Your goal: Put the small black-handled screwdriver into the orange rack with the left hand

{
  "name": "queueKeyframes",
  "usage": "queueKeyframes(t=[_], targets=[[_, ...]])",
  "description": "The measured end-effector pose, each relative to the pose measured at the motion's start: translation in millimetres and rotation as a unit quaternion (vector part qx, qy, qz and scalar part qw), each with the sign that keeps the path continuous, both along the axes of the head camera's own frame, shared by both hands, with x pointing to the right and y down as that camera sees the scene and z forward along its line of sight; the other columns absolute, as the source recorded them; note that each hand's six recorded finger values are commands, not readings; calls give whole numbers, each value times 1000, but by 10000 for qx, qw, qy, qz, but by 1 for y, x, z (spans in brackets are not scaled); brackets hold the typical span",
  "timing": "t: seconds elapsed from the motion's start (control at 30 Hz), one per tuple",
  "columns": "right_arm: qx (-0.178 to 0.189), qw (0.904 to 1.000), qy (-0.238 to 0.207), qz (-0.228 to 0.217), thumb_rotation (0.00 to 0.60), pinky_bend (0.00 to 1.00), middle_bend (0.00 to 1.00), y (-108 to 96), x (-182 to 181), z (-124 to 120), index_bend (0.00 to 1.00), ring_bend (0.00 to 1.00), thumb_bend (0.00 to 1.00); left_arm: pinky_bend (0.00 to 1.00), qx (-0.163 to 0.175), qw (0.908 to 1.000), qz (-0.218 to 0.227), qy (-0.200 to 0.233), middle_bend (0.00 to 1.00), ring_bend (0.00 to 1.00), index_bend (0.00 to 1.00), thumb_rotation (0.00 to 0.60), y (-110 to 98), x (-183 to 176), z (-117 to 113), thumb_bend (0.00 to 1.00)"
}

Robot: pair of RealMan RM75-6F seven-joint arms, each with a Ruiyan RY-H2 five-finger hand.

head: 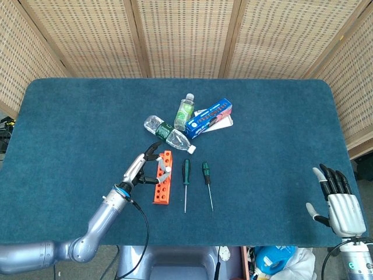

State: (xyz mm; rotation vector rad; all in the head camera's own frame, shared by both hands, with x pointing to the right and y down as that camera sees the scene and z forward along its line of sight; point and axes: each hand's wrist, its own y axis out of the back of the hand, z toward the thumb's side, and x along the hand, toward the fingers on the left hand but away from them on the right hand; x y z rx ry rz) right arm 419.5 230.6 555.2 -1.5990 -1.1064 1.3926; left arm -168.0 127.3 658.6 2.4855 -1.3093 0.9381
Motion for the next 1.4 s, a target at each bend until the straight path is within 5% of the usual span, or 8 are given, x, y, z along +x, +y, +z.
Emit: queueKeyframes(t=[1.4], targets=[[9, 10000, -15, -8, 600, 0, 0, 0, 0, 0, 0, 0, 282, 0, -103, 9999, -10, -41, 52, 0, 623, 600, 5, -9, 8, 327]])
